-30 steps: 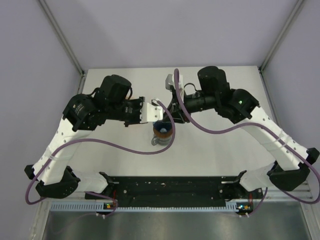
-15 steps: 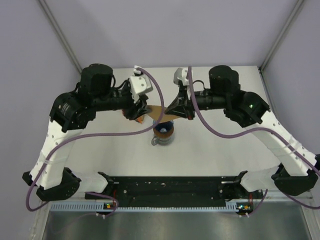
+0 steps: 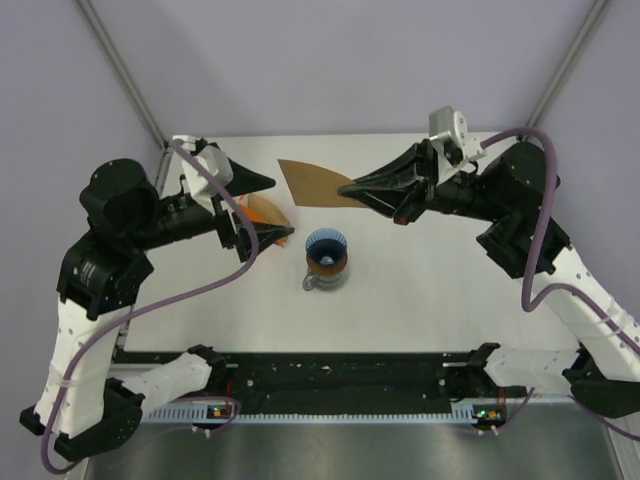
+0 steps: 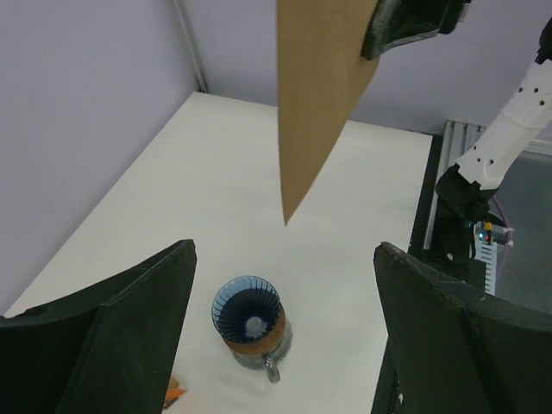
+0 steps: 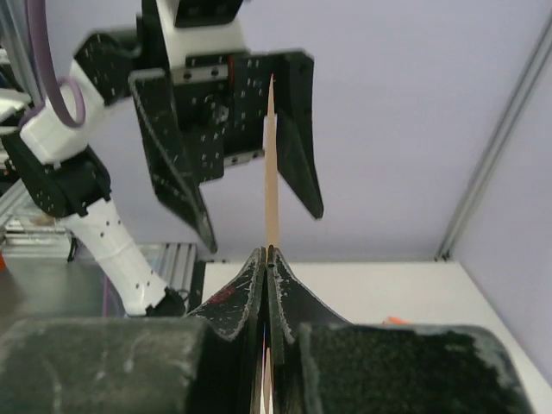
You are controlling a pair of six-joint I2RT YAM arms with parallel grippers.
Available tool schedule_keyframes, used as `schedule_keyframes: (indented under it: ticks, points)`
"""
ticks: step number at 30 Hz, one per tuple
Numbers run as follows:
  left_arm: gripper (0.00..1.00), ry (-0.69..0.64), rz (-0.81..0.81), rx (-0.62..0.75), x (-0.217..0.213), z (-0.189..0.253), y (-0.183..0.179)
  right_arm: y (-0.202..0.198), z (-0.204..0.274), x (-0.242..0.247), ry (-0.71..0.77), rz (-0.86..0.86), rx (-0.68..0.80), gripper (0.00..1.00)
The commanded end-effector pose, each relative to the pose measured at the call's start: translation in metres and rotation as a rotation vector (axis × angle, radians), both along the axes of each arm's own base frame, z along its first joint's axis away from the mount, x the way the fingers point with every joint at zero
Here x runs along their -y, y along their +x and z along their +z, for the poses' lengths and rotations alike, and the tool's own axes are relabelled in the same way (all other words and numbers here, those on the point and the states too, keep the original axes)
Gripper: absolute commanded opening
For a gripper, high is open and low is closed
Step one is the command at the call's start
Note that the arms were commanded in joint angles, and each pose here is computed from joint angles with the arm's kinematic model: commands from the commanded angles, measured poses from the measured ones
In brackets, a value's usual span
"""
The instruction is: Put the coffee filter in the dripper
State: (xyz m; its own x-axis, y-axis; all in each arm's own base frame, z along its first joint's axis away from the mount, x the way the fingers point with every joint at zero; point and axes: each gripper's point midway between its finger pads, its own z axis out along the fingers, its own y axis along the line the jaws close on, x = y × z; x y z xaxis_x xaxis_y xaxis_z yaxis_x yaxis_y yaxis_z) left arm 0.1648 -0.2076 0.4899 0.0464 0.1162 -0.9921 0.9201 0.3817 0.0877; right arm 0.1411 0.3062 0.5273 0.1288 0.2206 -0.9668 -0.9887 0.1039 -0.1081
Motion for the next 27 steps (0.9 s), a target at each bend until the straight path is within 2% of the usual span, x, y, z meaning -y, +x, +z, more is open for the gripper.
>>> schedule_keyframes:
  ticks: [1, 5, 10, 13, 18, 19, 20, 21, 22, 23, 24, 25, 27]
  points:
    - [0.91, -0.242, -0.106, 0.222, 0.006, 0.06, -0.026, -0.018, 0.037, -0.008, 0.145, 0.109, 0.091, 0.0]
    - [0.91, -0.234, -0.166, 0.133, 0.018, 0.049, -0.023, -0.025, 0.046, -0.014, 0.173, 0.164, 0.116, 0.0]
    - [0.89, -0.249, -0.214, 0.141, 0.026, 0.056, -0.021, -0.029, 0.046, -0.02, 0.17, 0.2, 0.127, 0.0]
    - [0.82, -0.248, -0.282, 0.106, 0.035, 0.053, -0.027, -0.03, 0.045, -0.023, 0.181, 0.215, 0.129, 0.0]
    - [0.6, -0.244, -0.334, 0.055, 0.047, 0.045, -0.028, -0.035, 0.048, -0.027, 0.199, 0.255, 0.135, 0.0]
    - [0.52, -0.247, -0.336, 0.055, 0.047, 0.046, -0.028, -0.036, 0.048, -0.028, 0.198, 0.258, 0.132, 0.0]
    - [0.4, -0.252, -0.339, 0.053, 0.048, 0.048, -0.028, -0.034, 0.046, -0.03, 0.191, 0.256, 0.127, 0.0]
    - [0.26, -0.258, -0.344, 0.052, 0.047, 0.05, -0.03, -0.032, 0.044, -0.031, 0.179, 0.255, 0.121, 0.0]
    - [0.09, -0.262, -0.343, 0.053, 0.047, 0.052, -0.031, -0.032, 0.041, -0.032, 0.165, 0.253, 0.114, 0.0]
    - [0.0, -0.263, -0.342, 0.056, 0.046, 0.053, -0.031, -0.031, 0.038, -0.033, 0.155, 0.255, 0.107, 0.0]
    - [0.0, -0.265, -0.335, 0.061, 0.045, 0.055, -0.031, -0.03, 0.035, -0.034, 0.143, 0.251, 0.104, 0.0]
    - [0.0, -0.261, -0.329, 0.064, 0.044, 0.055, -0.031, -0.03, 0.033, -0.034, 0.131, 0.251, 0.102, 0.07]
    - [0.0, -0.243, -0.33, 0.076, 0.042, 0.052, -0.034, -0.033, 0.026, -0.032, 0.09, 0.253, 0.109, 0.31]
